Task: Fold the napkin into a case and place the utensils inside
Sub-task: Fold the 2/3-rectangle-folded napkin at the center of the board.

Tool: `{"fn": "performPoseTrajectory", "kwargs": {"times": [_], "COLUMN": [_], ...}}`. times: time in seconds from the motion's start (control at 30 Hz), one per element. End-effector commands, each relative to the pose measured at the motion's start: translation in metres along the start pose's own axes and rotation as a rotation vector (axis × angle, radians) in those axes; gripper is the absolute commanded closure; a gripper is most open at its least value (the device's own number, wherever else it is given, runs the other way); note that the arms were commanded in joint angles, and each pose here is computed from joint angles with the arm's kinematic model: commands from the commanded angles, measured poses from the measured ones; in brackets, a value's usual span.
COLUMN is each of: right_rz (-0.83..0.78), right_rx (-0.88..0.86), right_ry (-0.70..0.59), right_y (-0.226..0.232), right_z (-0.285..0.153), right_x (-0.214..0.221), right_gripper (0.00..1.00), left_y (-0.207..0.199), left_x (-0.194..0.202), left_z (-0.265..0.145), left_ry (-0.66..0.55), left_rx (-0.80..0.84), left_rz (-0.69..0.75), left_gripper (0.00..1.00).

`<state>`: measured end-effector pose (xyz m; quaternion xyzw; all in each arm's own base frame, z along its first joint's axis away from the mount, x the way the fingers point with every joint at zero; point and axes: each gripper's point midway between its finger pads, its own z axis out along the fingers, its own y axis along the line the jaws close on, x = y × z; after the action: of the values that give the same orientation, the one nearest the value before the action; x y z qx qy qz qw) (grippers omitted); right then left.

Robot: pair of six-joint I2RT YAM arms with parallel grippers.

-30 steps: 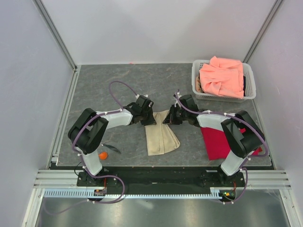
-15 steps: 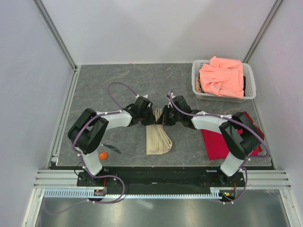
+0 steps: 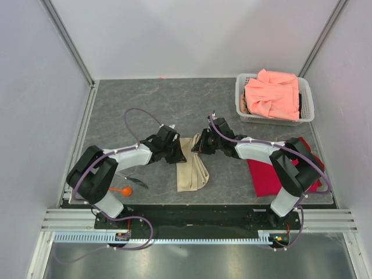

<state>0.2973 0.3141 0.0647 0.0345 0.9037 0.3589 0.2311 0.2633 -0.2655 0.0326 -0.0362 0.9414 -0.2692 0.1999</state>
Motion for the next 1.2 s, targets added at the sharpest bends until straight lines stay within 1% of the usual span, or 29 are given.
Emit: {"fn": "performPoseTrajectory", "kwargs": {"times": [0.0, 0.07, 0.23, 0.3, 0.43, 0.53, 0.67, 0.73, 0.9, 0.97, 1.03, 1.17], "right_rz": [0.035, 0.048, 0.127, 0.153, 0.212, 0.251, 0.303, 0.3, 0.329, 0.36, 0.425, 0.457], "right_rx": [-0.009, -0.005, -0.022, -0.044, -0.047, -0.04, -0.06, -0.058, -0.038, -0.078, -0.118, -0.121], "right_ry": [-0.051, -0.051, -0.047, -0.053, -0.08, -0.092, -0.093, -0.097, -0.144, -0.164, -0.176, -0.167], "right_y": [0.01, 0.01, 0.017, 0.02, 0.026, 0.019, 0.015, 0.014, 0.01, 0.017, 0.023, 0.023], "right_z": [-0.006, -0.005, 0.003, 0.008, 0.014, 0.021, 0.03, 0.031, 0.029, 0.027, 0.027, 0.033], "right_x": [-0.012, -0.012, -0.004, -0.002, 0.001, 0.005, 0.01, 0.011, 0.005, 0.001, -0.002, 0.001], "right_gripper": [1.0, 1.0, 1.0, 1.0, 1.0, 1.0, 1.0, 1.0, 1.0, 1.0, 1.0, 1.0], "left_y": [0.01, 0.021, 0.026, 0.023, 0.02, 0.022, 0.016, 0.014, 0.006, 0.004, 0.006, 0.008], "left_x": [0.015, 0.023, 0.035, 0.029, 0.032, 0.032, 0.027, 0.025, 0.019, 0.018, 0.019, 0.023], "left_z": [-0.01, -0.007, 0.007, 0.011, 0.017, 0.019, 0.014, 0.012, -0.001, 0.001, 0.007, 0.012], "left_ry": [0.009, 0.02, 0.044, 0.013, 0.02, 0.017, -0.002, -0.003, -0.025, -0.026, -0.014, -0.001], "left_rx": [-0.01, -0.033, -0.02, -0.008, 0.006, -0.002, 0.023, 0.028, 0.046, 0.051, 0.048, 0.05], "left_rz": [-0.002, -0.009, -0.041, -0.047, -0.048, -0.052, -0.035, -0.025, -0.003, -0.004, -0.004, 0.004], "left_gripper": [0.98, 0.98, 0.98, 0.98, 0.98, 0.98, 0.98, 0.98, 0.98, 0.98, 0.98, 0.98]}}
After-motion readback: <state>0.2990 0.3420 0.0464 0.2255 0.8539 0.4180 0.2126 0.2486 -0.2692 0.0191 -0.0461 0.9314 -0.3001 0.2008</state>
